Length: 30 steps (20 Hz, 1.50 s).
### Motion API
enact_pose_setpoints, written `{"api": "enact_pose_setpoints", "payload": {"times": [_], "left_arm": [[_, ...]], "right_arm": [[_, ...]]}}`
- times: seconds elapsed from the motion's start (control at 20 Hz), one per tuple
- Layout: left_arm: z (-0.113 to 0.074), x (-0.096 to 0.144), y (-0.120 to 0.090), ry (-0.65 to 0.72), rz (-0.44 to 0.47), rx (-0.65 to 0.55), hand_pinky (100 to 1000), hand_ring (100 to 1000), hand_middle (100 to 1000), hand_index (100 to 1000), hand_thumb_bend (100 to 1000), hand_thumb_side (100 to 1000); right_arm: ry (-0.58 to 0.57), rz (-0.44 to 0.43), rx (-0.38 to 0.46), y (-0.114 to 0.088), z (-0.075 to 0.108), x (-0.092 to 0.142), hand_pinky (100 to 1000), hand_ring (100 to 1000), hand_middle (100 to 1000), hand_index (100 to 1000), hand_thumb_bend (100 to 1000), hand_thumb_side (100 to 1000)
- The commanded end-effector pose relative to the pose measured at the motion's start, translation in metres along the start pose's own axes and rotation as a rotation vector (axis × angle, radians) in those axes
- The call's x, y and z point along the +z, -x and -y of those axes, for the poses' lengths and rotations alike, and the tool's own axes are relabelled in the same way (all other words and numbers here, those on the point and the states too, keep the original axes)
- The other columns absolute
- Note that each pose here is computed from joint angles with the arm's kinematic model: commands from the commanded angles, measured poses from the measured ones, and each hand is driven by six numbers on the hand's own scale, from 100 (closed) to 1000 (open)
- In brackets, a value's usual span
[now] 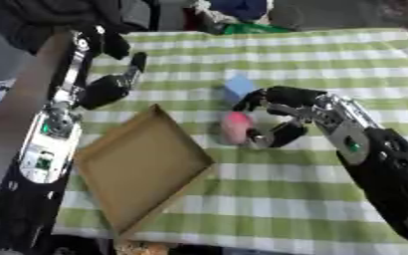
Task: Pick up objects on the table and place them in the box.
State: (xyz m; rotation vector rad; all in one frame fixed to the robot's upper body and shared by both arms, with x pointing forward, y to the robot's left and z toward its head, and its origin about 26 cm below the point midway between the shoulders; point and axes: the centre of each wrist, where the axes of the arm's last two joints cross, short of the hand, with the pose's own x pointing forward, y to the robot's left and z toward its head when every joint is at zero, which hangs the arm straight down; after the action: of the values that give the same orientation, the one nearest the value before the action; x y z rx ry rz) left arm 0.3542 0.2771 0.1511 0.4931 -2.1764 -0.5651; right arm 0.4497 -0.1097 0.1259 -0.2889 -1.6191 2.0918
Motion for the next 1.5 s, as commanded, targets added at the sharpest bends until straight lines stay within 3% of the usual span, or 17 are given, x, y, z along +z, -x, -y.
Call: {"api": "enact_pose_setpoints", "payload": {"times": [0.05, 0.3, 0.5, 0.65, 1.0, 1.2, 1.5], "left_arm": [[-0.005, -0.005, -0.005, -0.01, 0.026, -0.004, 581, 559, 515, 744, 310, 320], [-0.005, -0.005, -0.005, -0.009, 0.026, -0.002, 581, 559, 515, 744, 309, 321], [-0.005, -0.005, -0.005, -0.009, 0.026, -0.002, 581, 558, 515, 744, 309, 321], [-0.005, -0.005, -0.005, -0.01, 0.026, -0.002, 581, 558, 515, 744, 307, 321], [-0.004, -0.008, -0.008, -0.009, 0.04, 0.0, 583, 558, 515, 743, 306, 319], [-0.003, -0.013, -0.014, -0.008, 0.064, 0.007, 584, 559, 516, 743, 306, 315], [0.001, -0.022, -0.026, -0.012, 0.114, 0.028, 587, 560, 517, 743, 306, 311]], "right_arm": [[0.014, 0.024, 0.036, -0.007, 0.011, -0.003, 842, 796, 814, 843, 100, 323], [0.013, 0.039, 0.047, -0.01, 0.009, -0.006, 839, 791, 801, 728, 100, 270], [0.054, 0.047, 0.053, -0.011, 0.01, -0.006, 829, 774, 768, 533, 100, 169], [0.106, 0.048, 0.055, -0.011, 0.012, -0.005, 822, 758, 736, 436, 100, 114], [0.216, 0.068, 0.073, -0.014, 0.028, 0.0, 822, 751, 717, 421, 100, 100], [0.283, 0.099, 0.071, -0.022, 0.049, 0.002, 822, 749, 714, 422, 100, 100], [0.314, 0.127, 0.064, -0.033, 0.064, -0.001, 822, 749, 714, 422, 100, 100]]}}
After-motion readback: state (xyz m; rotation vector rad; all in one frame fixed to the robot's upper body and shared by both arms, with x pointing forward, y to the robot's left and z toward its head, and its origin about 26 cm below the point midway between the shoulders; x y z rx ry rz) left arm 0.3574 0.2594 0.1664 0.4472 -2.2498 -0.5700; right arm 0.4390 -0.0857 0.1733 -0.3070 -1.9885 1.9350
